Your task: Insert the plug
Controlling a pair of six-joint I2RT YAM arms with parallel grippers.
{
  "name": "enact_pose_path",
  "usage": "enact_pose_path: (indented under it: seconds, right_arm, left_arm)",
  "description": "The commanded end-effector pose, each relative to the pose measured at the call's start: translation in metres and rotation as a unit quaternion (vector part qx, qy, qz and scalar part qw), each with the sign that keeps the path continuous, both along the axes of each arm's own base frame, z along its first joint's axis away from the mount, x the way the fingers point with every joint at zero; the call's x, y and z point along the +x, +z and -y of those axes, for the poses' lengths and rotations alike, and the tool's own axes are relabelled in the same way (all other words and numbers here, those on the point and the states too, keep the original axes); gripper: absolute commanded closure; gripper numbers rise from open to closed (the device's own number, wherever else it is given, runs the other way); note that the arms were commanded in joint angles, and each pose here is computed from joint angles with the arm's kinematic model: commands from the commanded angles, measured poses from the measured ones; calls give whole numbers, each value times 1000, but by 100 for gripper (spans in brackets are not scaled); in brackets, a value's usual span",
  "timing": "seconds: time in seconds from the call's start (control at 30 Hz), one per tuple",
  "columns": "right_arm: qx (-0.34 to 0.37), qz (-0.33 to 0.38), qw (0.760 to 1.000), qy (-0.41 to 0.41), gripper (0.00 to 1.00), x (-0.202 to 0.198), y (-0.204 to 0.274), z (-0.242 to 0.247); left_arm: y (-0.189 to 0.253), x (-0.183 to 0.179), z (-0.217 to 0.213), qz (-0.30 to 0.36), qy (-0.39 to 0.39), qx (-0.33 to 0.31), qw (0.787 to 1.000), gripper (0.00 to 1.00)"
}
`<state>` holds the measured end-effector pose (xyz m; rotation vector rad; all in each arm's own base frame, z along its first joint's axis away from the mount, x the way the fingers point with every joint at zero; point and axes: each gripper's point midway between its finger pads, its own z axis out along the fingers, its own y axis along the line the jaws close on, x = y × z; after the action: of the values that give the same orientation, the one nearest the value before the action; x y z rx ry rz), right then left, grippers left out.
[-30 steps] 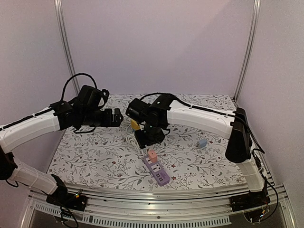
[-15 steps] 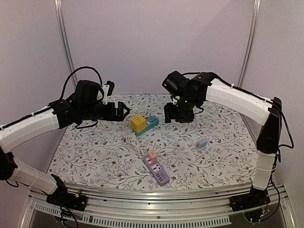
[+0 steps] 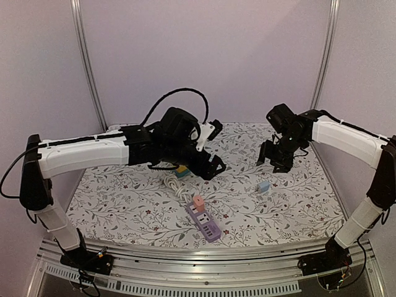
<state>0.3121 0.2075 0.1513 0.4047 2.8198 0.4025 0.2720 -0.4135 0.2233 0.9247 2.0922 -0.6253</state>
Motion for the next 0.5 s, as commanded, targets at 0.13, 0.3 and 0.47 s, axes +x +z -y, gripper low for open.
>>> enact_pose_path:
  seconds: [0.13, 0.3, 0.47]
  right_arm:
    - [31, -15, 996, -79, 34, -7, 5, 44]
    - [35, -29, 993, -111, 32, -17, 4, 65]
    - [40, -29, 993, -108, 32, -26, 11, 71]
  left_arm:
    - [-64, -28, 77, 4, -119, 99, 988, 16]
    - [-99, -34, 114, 18, -153, 128, 980, 16]
    - [-120, -32, 143, 34, -169, 131, 976, 21]
